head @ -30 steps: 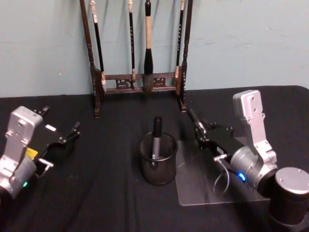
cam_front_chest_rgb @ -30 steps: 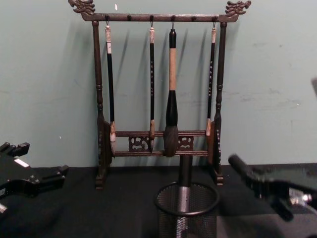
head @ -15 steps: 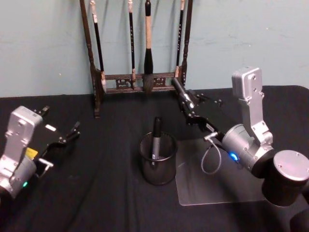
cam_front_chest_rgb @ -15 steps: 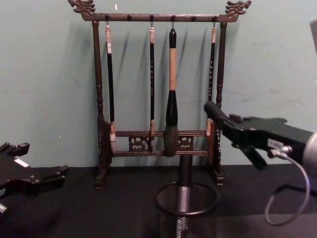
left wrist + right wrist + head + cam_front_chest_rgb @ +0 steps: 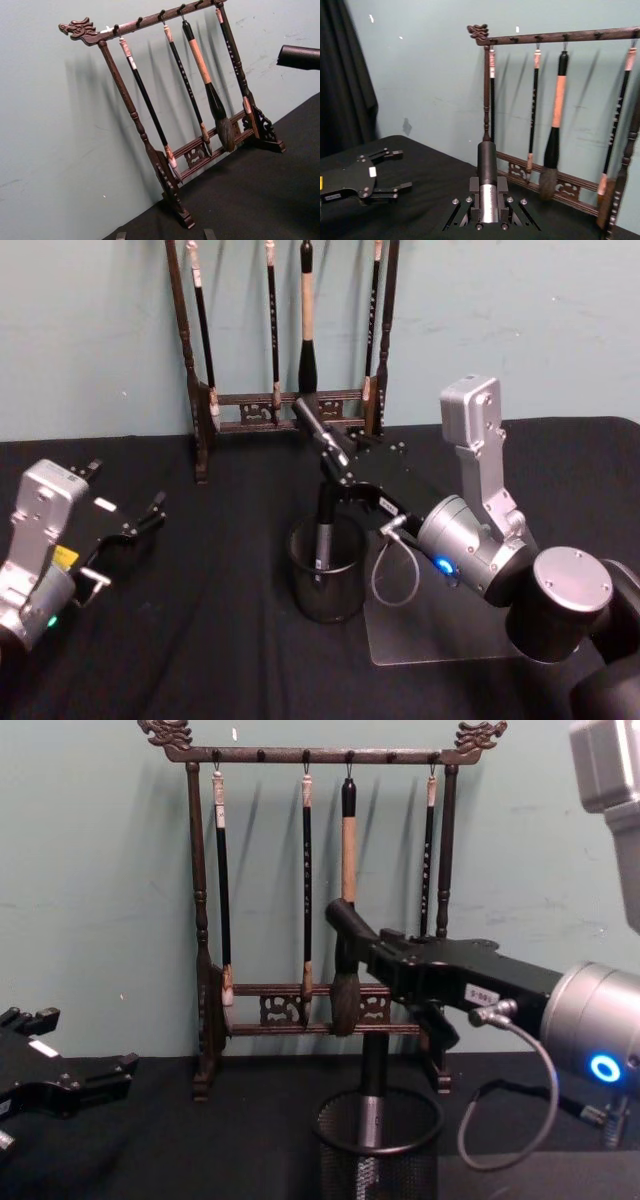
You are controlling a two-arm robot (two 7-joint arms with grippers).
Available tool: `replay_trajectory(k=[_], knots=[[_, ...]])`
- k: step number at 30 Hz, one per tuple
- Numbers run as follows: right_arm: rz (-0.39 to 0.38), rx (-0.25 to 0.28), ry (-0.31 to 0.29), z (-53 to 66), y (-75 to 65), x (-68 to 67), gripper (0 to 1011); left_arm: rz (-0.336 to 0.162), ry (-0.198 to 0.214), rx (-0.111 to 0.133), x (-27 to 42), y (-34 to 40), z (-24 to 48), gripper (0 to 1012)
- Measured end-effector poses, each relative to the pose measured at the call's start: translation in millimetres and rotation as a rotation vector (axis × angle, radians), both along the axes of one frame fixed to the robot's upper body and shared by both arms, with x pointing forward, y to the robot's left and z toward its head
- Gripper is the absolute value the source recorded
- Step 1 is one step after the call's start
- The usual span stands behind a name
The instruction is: Pick up the water-based marker from the table and place it into the pen holder.
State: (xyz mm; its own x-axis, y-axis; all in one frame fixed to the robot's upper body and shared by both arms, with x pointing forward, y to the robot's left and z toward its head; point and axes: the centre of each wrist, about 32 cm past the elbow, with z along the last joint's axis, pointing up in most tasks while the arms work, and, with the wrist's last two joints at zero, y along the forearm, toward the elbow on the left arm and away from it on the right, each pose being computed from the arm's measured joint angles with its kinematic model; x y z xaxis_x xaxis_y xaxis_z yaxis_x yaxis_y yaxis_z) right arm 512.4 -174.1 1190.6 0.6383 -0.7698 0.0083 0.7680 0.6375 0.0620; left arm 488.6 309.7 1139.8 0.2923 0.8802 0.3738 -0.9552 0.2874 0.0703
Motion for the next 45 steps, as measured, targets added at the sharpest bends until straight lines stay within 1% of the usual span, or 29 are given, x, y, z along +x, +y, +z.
replay_trajectory(k=[7,16,24,36,45], knots=[[0.029,0.005,0.007,-4.3,5.5,2.5,209,0.000,0.000,0.000,0.0,0.0,0.0,1001],[0.051,0.014,0.018,-7.3,7.5,2.1,209,0.000,0.000,0.000,0.0,0.0,0.0,1001],[0.087,0.018,0.029,-9.7,6.7,-1.1,209,0.000,0.000,0.000,0.0,0.0,0.0,1001],[0.113,0.016,0.031,-8.0,5.5,-3.6,209,0.000,0.000,0.000,0.0,0.0,0.0,1001],[0.127,0.005,0.046,-10.0,4.5,-6.2,209,0.000,0.000,0.000,0.0,0.0,0.0,1001]])
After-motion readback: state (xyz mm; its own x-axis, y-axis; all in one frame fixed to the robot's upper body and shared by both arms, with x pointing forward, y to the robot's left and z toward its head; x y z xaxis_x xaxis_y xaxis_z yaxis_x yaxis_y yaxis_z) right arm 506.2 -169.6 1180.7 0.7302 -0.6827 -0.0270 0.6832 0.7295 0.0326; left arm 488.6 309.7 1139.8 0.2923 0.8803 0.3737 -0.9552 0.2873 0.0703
